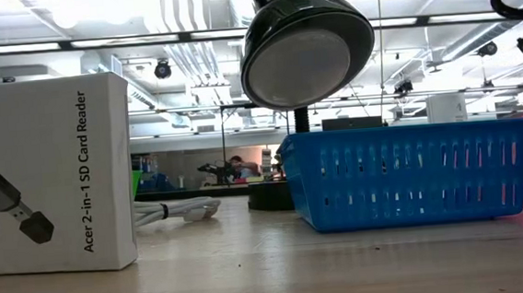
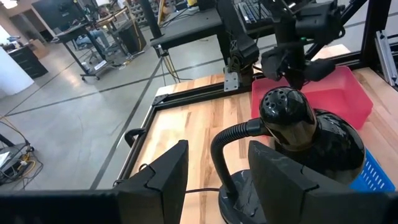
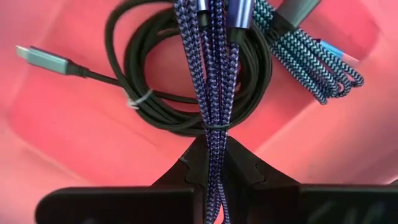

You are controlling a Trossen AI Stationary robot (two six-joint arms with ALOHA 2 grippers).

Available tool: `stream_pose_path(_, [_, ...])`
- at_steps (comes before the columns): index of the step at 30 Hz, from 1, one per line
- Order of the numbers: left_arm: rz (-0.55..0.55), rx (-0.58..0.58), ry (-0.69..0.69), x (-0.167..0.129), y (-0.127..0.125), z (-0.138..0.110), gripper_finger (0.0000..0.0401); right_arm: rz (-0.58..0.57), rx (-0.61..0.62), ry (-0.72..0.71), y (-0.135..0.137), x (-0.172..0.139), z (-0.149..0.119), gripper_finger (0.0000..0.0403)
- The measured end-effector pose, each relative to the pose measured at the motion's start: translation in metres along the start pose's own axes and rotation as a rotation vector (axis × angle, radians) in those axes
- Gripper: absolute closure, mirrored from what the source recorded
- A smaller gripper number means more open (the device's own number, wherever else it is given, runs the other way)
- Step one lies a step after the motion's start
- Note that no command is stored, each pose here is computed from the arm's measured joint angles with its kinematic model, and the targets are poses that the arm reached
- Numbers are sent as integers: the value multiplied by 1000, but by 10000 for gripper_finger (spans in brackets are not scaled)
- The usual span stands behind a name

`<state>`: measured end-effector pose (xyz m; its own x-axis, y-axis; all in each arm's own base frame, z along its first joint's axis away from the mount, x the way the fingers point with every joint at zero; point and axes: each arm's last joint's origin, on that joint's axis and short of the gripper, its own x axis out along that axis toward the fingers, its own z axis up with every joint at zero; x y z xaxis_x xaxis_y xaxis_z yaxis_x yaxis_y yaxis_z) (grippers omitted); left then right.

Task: Pick and place items into bin
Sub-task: Put the violet charger cable into the pink bin

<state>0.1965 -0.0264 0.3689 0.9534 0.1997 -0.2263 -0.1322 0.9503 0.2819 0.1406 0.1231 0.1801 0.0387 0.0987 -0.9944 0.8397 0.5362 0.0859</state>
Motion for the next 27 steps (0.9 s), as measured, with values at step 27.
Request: stream_pose_path(27, [3, 25, 2, 1, 0, 0, 249, -21, -129, -89, 2, 3, 3, 307])
